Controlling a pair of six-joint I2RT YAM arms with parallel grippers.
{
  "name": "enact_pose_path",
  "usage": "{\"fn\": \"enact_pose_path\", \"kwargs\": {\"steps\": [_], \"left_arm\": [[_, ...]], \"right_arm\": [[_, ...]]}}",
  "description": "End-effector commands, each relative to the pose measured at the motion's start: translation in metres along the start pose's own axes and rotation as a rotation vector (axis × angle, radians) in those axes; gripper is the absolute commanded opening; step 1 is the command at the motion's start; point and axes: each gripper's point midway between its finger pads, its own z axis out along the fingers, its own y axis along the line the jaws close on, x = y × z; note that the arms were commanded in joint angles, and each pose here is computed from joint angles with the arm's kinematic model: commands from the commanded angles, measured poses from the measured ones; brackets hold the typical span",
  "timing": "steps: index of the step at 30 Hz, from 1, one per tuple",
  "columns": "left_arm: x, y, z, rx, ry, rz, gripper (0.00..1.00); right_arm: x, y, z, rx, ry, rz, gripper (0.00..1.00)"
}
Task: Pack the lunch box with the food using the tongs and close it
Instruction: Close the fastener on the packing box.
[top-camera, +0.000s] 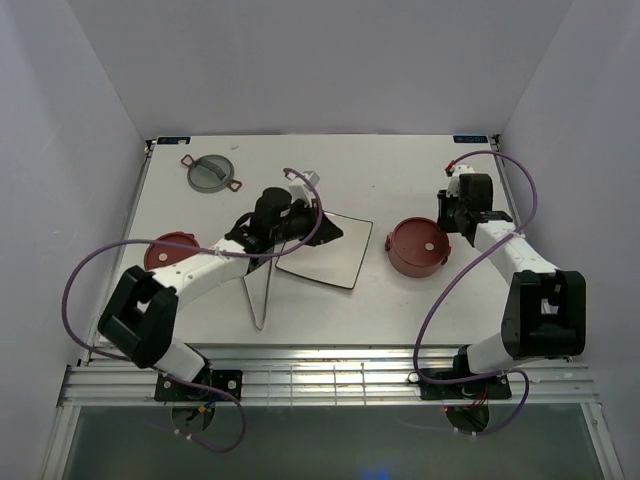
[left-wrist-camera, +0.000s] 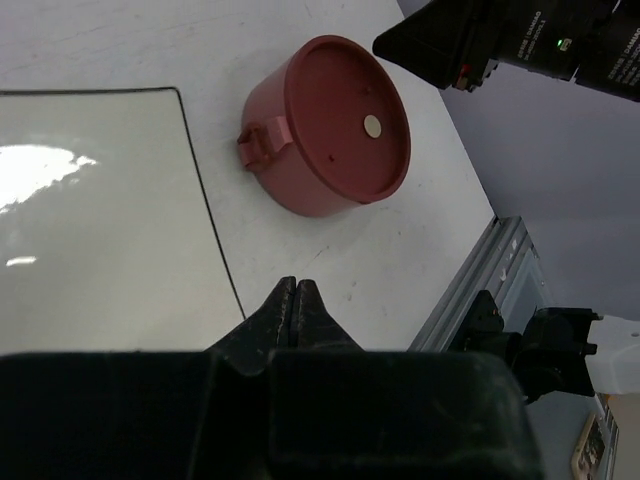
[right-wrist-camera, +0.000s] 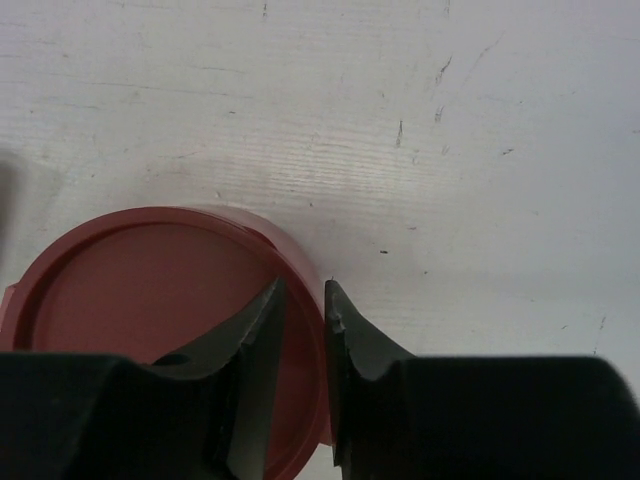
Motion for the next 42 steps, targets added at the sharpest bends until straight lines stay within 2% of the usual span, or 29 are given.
{"fn": "enact_pose_path", "kwargs": {"steps": [1,3,4,6,11,16,20,24,31,42], "left_arm": [[-0.010,-0.024,0.030,0.078,0.048,0.045,0.00],[0.003,-0.015,0.055,0.067,0.107,0.048,0.00],[-0.008,-0.023,0.063,0.087,0.093,0.060,0.00],[0.002,-0.014,0.082,0.068,0.135,0.044,0.00],[0.000,-0.011,0.110,0.040,0.144,0.061,0.00],[0.013,0.005,0.132,0.008,0.175,0.050,0.00],[0.030,0.011,0.153,-0.001,0.214,0.046,0.00],[0.033,0.016,0.163,-0.040,0.207,0.055,0.00],[0.034,0.021,0.174,-0.063,0.200,0.049,0.00],[0.056,0.023,0.188,-0.077,0.247,0.031,0.00]], "right_arm": [[-0.023,0.008,-0.009,0.011,-0.062,0.051,0.27],[-0.032,0.009,-0.014,0.042,-0.074,0.053,0.24],[-0.034,0.014,-0.016,0.043,-0.077,0.047,0.23],[-0.033,0.016,-0.016,0.043,-0.062,0.055,0.22],[-0.018,0.017,-0.016,0.062,-0.015,0.072,0.22],[-0.008,0.042,-0.015,-0.048,-0.025,0.098,0.09],[0.011,0.045,-0.001,-0.064,0.024,0.099,0.08],[0.028,0.036,0.008,-0.015,0.081,0.086,0.08],[0.018,0.035,0.001,-0.050,0.044,-0.002,0.09],[0.017,0.034,-0.002,-0.055,0.035,-0.008,0.08]]}}
